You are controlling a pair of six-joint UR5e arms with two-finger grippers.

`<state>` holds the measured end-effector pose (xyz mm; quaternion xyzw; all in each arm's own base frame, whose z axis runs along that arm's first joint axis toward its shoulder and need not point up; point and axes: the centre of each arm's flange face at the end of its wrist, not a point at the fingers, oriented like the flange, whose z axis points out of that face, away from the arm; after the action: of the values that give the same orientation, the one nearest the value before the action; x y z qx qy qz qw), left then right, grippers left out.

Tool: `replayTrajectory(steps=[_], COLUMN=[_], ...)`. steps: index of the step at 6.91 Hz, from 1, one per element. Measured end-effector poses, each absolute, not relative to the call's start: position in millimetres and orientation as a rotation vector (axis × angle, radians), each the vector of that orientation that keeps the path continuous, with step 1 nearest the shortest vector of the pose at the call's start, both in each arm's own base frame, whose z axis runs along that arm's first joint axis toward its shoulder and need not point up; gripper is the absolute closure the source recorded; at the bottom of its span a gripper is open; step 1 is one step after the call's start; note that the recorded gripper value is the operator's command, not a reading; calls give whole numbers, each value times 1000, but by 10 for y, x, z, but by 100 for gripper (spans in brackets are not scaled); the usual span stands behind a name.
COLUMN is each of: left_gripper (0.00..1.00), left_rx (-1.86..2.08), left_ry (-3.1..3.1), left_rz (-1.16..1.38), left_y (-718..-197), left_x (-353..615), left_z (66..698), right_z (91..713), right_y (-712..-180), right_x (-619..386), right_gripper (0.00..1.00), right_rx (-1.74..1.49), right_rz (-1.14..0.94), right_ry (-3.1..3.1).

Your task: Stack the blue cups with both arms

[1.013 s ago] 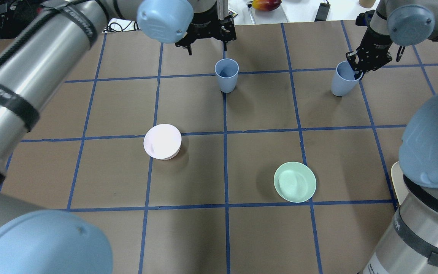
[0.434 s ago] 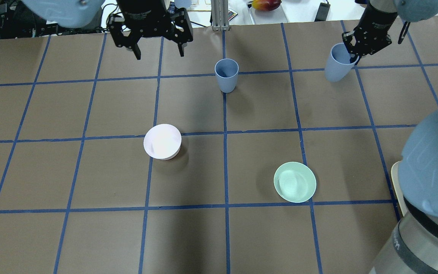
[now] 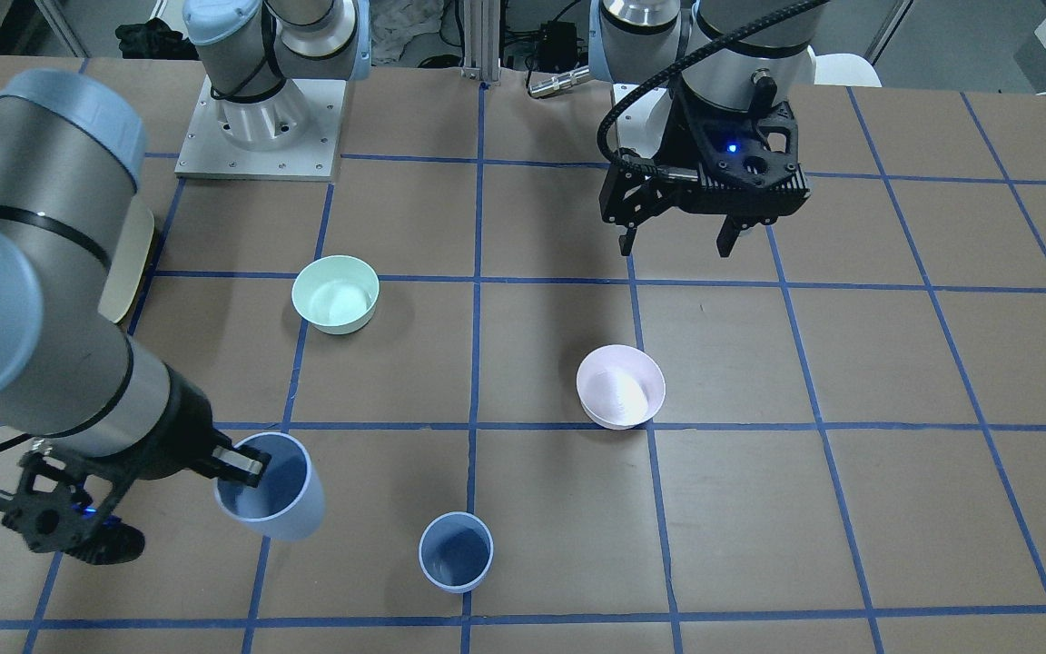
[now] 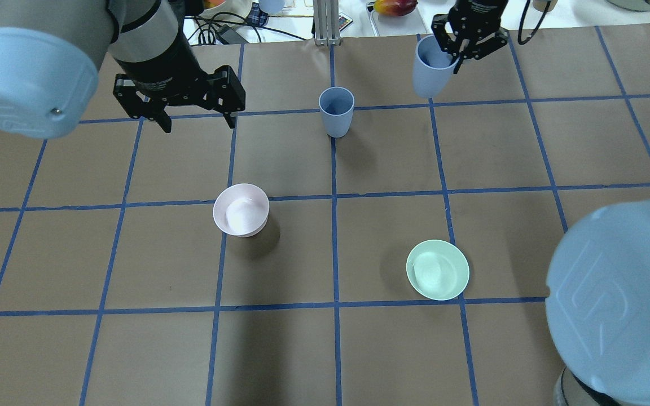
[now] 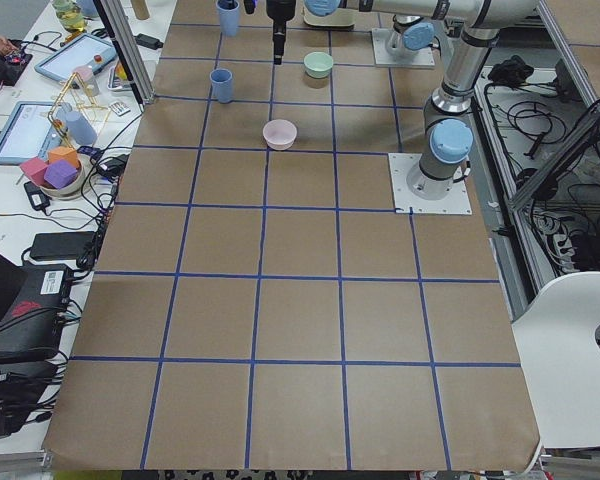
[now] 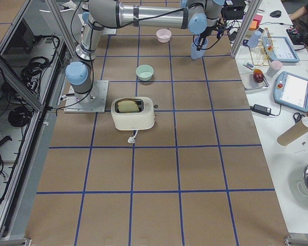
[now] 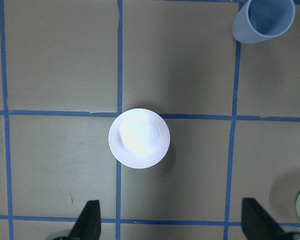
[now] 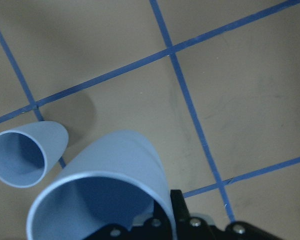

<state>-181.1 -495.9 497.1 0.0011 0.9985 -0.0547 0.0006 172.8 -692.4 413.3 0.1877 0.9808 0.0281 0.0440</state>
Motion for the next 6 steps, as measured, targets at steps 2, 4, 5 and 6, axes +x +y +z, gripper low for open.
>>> replayTrajectory(steps=[2,4,5,6], left_gripper=[0,0,0,0], left_rx=[-10,-12,-12,-11], left_ry=[3136,3134,3137,3138], left_rz=[-182,-165,-136,-108], left_y=[-5052,-5089,-5072,-5049], left_x=[-1578,-1525,-1517,-1518], left_z=[5020,5047,5039,5029], right_z=[4121,3989,3888,3814], right_y=[-6812,-6844,-6891,-6926], right_x=[2315,2622,2710,2769], right_gripper=[100,100,100,100], right_rx=[708,760,757,760], right_rz=[82,41,19,6], right_ry=[2960,2945,2946,2940])
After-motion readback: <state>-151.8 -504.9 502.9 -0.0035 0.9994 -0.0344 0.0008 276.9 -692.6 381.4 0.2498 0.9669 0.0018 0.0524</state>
